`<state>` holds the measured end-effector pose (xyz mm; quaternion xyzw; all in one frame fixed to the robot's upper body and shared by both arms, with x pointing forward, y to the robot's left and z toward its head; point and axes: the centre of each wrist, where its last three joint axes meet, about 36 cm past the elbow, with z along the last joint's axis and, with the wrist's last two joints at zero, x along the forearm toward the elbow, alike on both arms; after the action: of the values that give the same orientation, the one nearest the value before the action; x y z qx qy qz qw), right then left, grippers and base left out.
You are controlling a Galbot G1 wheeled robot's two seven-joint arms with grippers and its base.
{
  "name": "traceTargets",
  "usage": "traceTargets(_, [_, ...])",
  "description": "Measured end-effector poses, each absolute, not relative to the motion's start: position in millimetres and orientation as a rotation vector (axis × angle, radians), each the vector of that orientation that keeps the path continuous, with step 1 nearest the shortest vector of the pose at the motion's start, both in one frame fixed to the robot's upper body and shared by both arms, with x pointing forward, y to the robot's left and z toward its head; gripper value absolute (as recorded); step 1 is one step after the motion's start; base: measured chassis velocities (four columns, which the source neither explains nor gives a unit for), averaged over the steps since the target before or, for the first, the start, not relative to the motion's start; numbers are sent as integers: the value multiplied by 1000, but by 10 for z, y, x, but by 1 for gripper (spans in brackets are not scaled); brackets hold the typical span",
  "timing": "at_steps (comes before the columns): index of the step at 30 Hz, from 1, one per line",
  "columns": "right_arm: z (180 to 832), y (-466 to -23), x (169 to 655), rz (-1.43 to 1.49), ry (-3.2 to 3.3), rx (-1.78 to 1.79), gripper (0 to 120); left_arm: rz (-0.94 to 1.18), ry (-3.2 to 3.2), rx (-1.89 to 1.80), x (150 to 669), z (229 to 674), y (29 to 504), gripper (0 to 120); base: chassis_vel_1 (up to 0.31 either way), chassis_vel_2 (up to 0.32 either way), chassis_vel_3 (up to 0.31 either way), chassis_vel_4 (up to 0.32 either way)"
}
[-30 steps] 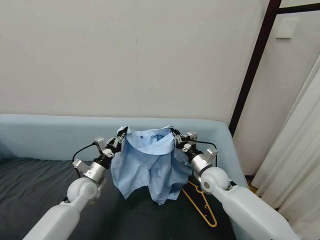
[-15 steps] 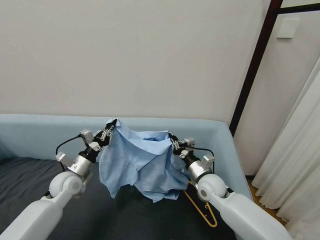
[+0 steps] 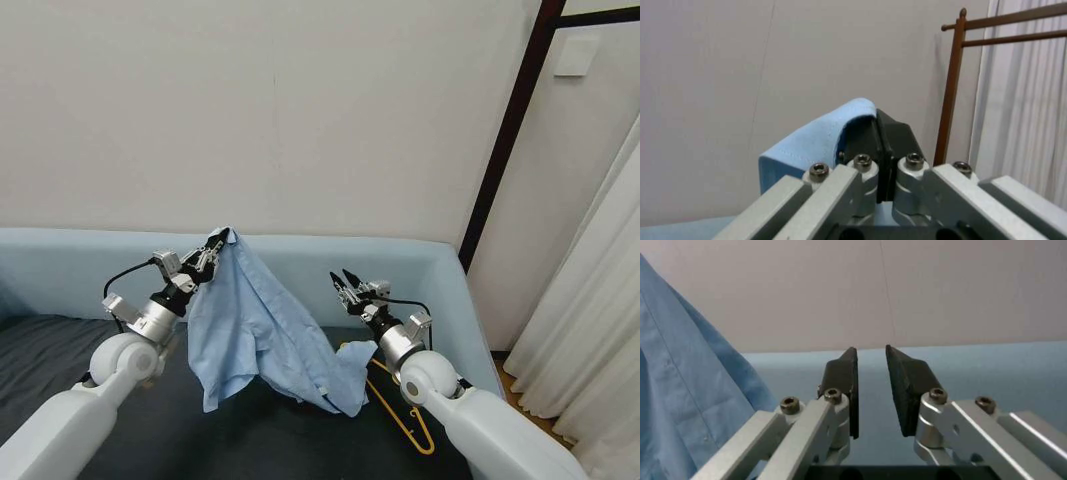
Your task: Pick up the clothes from the sofa and hang them on the clothes hanger.
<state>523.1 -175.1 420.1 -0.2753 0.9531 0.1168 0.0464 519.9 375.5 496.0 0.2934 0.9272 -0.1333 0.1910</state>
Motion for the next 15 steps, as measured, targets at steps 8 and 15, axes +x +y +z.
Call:
traceTargets(8, [3913,-1717,5028,314,2990,-757,42,11,2631,1064,5225,5063,4340,0,0,0,0,0])
traceTargets(15, [3740,-1649,4942,291,3059,-718,68,577,2595,1590,5012,4887,5183,0,0,0,0,0])
